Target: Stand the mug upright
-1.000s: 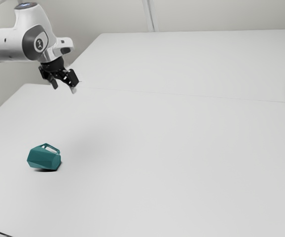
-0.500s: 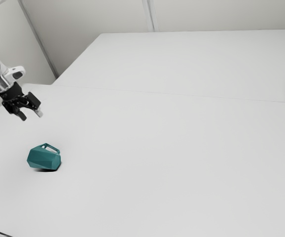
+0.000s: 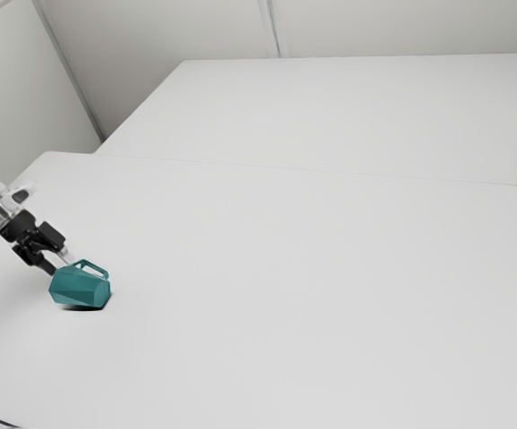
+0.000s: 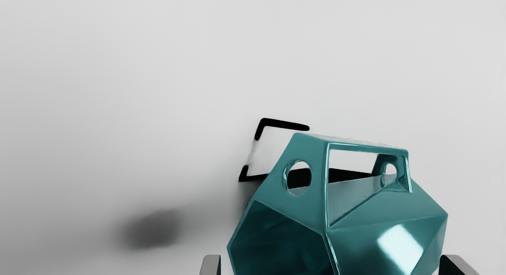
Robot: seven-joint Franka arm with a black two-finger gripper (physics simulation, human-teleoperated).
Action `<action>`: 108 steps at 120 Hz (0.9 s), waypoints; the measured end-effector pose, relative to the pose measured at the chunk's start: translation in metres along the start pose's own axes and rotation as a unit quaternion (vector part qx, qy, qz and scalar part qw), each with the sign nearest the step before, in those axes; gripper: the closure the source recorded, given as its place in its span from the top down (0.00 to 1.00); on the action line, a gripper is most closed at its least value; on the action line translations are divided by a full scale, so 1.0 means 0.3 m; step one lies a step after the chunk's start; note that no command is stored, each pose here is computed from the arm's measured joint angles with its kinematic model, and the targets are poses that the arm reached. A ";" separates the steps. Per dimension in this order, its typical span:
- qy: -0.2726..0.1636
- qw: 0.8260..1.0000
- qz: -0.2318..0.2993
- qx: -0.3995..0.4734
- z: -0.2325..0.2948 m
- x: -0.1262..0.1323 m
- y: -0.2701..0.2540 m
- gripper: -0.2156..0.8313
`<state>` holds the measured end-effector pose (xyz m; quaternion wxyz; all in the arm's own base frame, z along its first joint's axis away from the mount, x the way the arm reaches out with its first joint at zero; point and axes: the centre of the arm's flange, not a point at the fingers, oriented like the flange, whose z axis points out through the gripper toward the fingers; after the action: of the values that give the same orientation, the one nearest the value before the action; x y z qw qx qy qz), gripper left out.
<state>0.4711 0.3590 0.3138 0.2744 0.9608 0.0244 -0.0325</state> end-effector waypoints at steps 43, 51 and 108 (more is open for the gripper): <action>0.016 0.995 0.045 -0.090 0.056 -0.028 -0.020 0.66; 0.020 0.993 0.052 -0.101 0.056 -0.034 -0.018 0.58; 0.036 0.985 0.093 -0.140 0.049 -0.046 0.013 0.12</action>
<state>0.4568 0.3475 0.3044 0.4069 0.9115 -0.0505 0.0317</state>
